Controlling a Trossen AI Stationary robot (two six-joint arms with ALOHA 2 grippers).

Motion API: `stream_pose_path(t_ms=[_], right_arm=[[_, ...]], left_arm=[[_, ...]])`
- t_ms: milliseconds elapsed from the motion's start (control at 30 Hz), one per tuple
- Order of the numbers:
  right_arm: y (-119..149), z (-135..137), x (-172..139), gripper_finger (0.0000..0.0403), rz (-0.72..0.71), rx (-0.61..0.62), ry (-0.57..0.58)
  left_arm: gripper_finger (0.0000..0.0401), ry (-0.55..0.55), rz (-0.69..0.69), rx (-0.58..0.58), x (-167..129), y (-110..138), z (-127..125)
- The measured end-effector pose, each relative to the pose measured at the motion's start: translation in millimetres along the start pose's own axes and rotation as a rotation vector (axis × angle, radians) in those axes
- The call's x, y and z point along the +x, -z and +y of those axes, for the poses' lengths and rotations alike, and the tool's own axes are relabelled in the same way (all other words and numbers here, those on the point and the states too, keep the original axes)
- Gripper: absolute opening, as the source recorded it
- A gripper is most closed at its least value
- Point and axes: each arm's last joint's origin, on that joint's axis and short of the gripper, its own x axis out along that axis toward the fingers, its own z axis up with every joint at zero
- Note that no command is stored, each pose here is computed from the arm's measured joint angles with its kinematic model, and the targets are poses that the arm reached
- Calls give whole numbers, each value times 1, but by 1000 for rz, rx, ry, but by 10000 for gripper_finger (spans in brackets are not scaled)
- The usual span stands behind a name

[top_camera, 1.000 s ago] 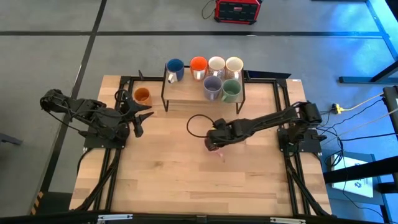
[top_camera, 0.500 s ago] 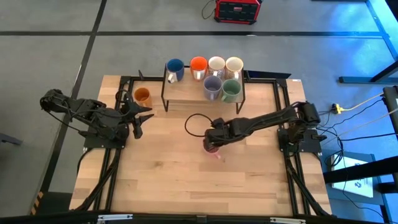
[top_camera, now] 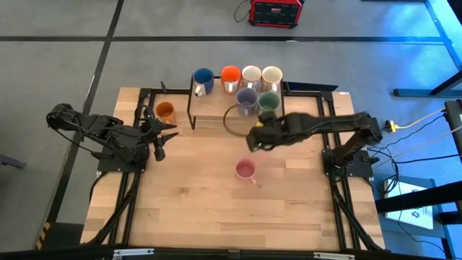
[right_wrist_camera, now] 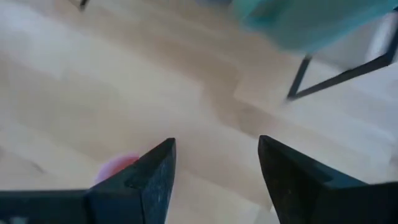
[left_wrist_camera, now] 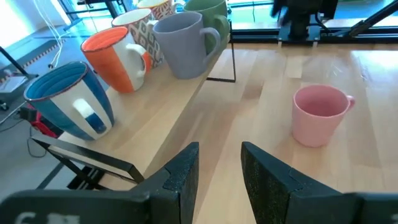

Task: Place coffee mugs
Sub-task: Adjust the mugs on the shelf

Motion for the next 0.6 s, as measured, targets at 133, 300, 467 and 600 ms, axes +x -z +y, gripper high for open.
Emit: stream_pose_path(t_ms=[133, 300, 467, 600], right_arm=[[-20, -22, -14, 215, -38, 87, -4], [-41, -48, -22, 215, -63, 174, 23], [-55, -55, -14, 215, -67, 158, 44], [-61, -54, -3, 215, -50, 116, 66]], left_arm=[[114, 0, 1, 1, 0, 0, 0], [114, 0, 1, 1, 0, 0, 0], [114, 0, 1, 2, 0, 0, 0], [114, 21, 5, 1, 0, 0, -1]])
